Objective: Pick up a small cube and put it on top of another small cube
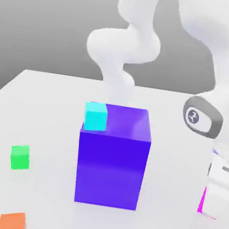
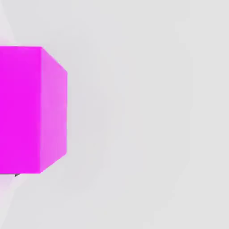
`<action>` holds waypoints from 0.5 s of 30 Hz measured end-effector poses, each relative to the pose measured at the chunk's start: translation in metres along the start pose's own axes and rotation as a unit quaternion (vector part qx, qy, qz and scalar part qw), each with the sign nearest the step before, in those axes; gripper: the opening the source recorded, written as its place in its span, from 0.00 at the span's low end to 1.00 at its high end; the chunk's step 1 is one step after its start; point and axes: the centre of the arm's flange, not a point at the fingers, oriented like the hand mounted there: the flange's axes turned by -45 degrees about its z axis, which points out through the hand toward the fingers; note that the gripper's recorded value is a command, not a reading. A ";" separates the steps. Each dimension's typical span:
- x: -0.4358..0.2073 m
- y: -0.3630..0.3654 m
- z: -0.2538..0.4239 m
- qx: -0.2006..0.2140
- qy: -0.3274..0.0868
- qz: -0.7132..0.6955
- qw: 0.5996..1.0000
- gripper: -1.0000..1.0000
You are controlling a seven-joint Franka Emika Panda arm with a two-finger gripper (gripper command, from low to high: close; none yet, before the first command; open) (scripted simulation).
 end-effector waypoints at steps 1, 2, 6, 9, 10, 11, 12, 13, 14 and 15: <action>-0.012 0.023 -0.009 -0.008 0.005 0.028 1.000 0.00; -0.028 0.046 -0.018 -0.015 0.008 0.058 0.998 0.00; -0.103 0.122 -0.045 -0.038 0.017 0.177 0.983 0.00; -0.197 0.180 -0.069 -0.056 0.023 0.297 0.953 0.00; -0.232 0.195 -0.078 -0.063 0.026 0.339 0.938 0.00; -0.269 0.207 -0.088 -0.070 0.030 0.381 0.921 0.00; -0.306 0.215 -0.096 -0.076 0.033 0.422 0.903 0.00; -0.334 0.216 -0.099 -0.077 0.032 0.453 0.888 0.00; -0.355 0.214 -0.100 -0.075 0.030 0.476 0.876 0.00; -0.377 0.210 -0.100 -0.073 0.028 0.500 0.862 0.00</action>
